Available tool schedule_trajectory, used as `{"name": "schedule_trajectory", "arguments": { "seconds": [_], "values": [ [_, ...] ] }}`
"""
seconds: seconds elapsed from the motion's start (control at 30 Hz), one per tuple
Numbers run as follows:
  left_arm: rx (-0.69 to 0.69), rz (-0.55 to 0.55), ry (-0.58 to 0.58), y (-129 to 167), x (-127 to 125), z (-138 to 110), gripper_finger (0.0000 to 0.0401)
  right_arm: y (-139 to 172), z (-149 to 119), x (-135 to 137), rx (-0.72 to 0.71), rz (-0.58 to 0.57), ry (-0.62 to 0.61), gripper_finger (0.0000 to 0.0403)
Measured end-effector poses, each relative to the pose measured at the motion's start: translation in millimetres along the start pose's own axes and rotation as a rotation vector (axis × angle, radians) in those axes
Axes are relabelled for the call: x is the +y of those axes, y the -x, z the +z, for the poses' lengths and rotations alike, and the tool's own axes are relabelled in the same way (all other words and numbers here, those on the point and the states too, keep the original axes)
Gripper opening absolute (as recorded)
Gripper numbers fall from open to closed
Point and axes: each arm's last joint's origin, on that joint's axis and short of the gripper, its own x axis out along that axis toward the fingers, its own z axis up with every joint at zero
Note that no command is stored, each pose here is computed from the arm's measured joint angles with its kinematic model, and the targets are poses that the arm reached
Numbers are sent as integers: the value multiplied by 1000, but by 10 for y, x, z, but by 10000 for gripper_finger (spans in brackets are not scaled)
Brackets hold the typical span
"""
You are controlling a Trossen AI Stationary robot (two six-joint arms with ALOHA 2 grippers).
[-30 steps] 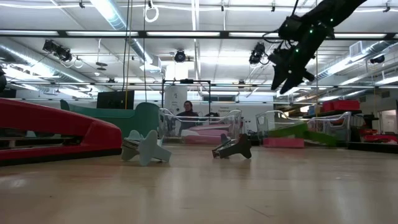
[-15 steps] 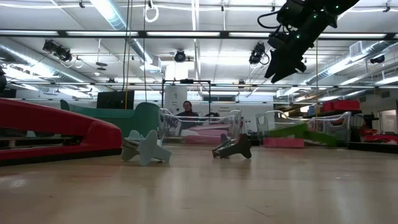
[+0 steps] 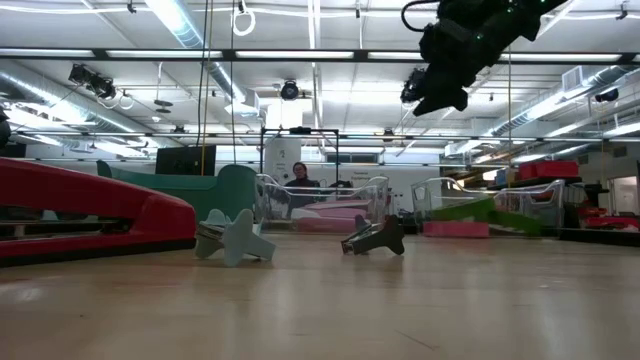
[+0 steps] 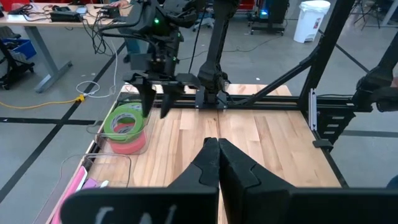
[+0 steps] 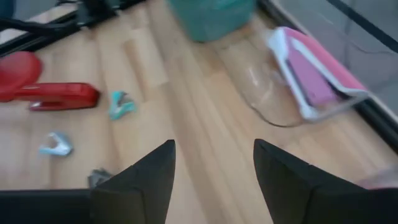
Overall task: Pick and place Stapler, Stapler remover, tape
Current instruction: Put the black staple remover into the blue bin
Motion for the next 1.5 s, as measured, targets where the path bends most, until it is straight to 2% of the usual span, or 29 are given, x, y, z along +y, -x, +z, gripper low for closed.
{"name": "schedule_trajectory", "arguments": {
  "seconds": [0.93,1.5],
  "values": [
    [0,0,0,0,0,0,12,-112,-56,885,-21,292,228,214],
    [0,0,-1,0,0,0,14,-68,-265,1428,-23,234,362,214]
  ]
}}
